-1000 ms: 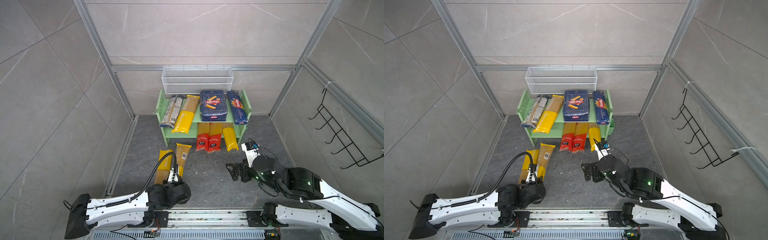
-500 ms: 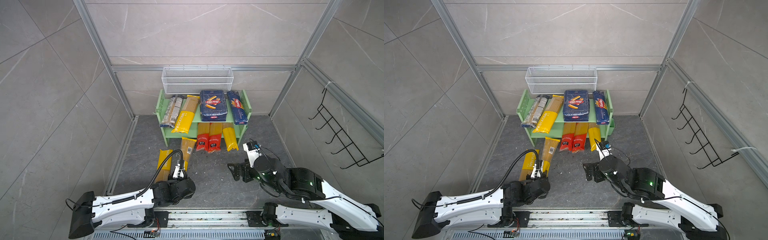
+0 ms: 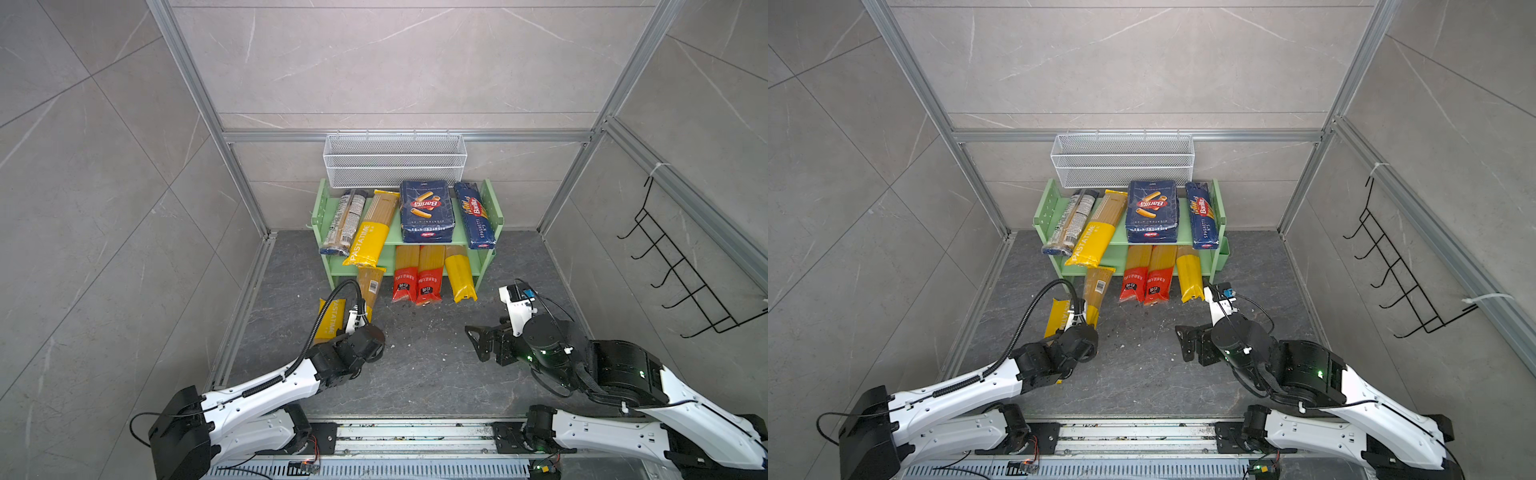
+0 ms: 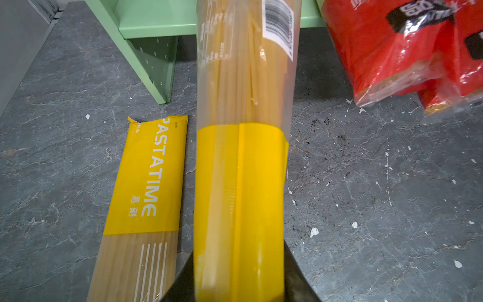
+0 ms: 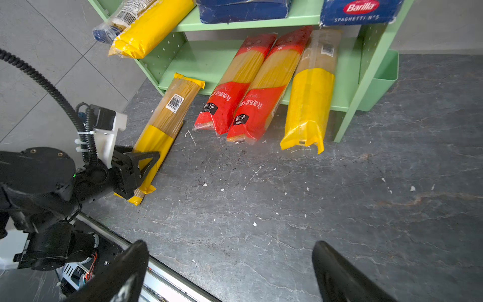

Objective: Arrange pasta packages on shelves
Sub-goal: Place the pasta bag on the shelf.

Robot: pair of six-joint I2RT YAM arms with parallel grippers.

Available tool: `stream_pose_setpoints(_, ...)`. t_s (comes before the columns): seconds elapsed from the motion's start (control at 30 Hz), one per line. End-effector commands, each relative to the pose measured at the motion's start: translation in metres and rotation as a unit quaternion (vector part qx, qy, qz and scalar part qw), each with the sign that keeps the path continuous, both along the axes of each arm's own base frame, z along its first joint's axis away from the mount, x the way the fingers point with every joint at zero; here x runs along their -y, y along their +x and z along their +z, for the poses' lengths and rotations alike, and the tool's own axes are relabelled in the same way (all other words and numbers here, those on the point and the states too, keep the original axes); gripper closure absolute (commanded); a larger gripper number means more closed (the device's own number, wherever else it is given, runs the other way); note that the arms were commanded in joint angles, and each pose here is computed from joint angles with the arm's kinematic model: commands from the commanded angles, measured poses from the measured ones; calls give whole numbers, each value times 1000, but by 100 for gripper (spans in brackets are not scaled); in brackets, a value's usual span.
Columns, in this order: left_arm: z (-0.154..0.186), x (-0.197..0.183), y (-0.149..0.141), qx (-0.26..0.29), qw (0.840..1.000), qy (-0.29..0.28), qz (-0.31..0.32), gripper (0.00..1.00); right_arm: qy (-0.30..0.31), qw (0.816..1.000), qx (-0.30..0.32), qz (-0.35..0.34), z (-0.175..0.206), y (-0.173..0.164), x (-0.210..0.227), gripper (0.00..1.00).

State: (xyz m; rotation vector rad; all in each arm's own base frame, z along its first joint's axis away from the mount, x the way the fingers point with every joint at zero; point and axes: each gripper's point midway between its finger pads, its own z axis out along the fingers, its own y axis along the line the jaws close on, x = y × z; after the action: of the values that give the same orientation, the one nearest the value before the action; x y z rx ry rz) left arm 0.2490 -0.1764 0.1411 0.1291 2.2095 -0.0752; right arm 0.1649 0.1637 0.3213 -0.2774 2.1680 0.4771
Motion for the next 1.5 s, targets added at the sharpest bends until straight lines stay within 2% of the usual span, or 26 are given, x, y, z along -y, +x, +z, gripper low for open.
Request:
stream_pose_setpoints(0.0, 72, 24, 36, 97, 992, -84, 6, 100, -11, 1000, 15, -13, 10, 2, 12, 0)
stream_pose_setpoints(0.4, 82, 44, 88, 105, 992, -67, -5, 100, -42, 998, 37, -38, 27, 10, 23, 0)
stream_pose_setpoints(0.8, 88, 50, 142, 106, 991, -79, -3, 100, -59, 995, 49, -65, 49, 15, 34, 0)
stream_pose_setpoints(1.13, 89, 55, 170, 101, 991, -85, -9, 100, -67, 994, 50, -70, 57, 22, 27, 0)
stream_pose_setpoints(1.47, 82, 60, 185, 100, 992, -81, -6, 100, -72, 993, 51, -72, 62, 26, 26, 0)
